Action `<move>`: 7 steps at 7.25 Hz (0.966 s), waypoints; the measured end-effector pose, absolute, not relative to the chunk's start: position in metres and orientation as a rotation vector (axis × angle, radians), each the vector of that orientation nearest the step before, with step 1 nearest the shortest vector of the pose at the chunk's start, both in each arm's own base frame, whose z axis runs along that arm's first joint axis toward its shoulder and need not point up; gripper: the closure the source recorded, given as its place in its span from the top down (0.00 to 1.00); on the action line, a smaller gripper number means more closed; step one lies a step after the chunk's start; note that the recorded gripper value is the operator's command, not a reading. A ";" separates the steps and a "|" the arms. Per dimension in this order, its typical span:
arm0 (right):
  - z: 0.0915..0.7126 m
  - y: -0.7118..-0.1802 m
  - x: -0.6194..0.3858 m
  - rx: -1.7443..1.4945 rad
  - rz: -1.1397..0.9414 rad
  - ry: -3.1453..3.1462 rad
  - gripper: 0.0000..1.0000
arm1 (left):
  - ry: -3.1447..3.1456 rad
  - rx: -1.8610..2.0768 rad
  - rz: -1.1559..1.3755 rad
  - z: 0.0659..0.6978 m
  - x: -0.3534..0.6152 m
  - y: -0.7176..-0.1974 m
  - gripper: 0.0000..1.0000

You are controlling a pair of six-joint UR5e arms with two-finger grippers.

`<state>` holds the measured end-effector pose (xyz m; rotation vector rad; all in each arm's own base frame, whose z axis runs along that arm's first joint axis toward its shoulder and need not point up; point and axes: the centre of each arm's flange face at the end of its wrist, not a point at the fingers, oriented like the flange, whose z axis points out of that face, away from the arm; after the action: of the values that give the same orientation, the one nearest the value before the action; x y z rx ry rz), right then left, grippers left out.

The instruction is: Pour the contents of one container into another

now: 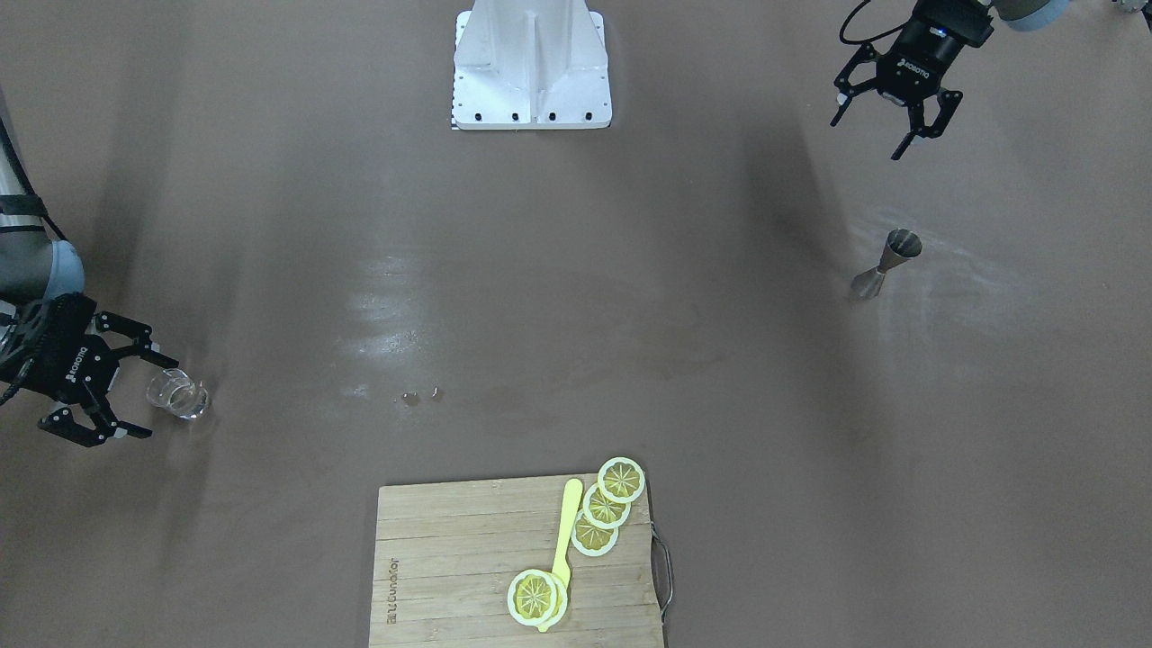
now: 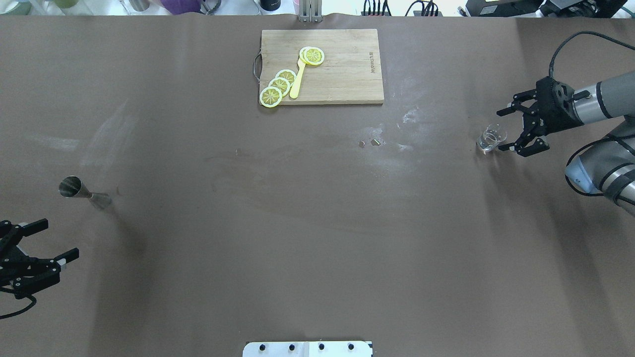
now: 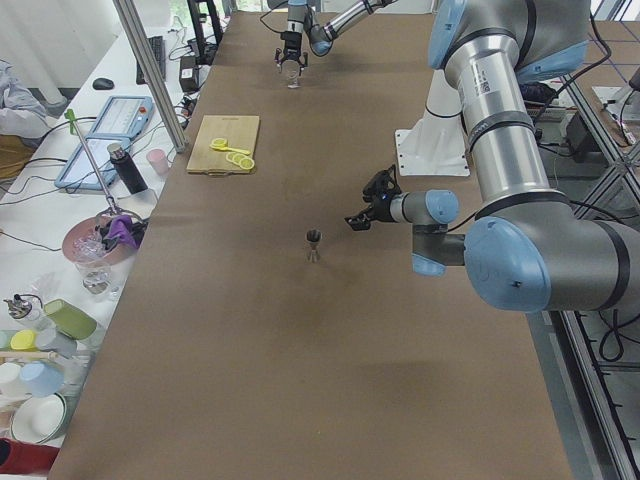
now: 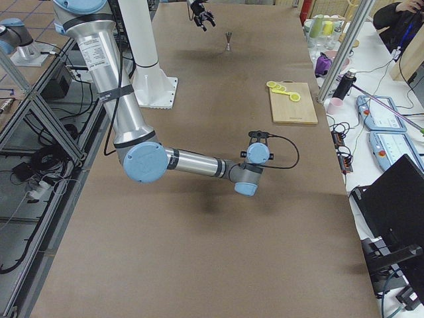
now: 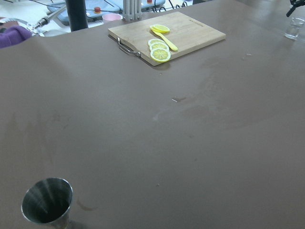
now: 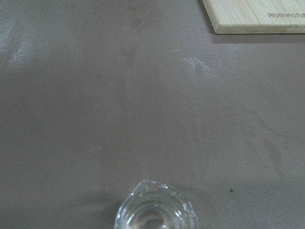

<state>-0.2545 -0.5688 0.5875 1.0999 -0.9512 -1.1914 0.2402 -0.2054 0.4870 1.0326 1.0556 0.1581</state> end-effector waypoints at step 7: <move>0.590 -0.563 -0.267 1.077 -1.194 -0.972 0.79 | 0.919 1.224 -0.066 0.519 0.301 -0.115 0.99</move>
<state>-0.2665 -0.5626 0.5904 1.0768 -0.9718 -1.1936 0.3008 -0.1146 0.5195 1.2240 0.9194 -0.0658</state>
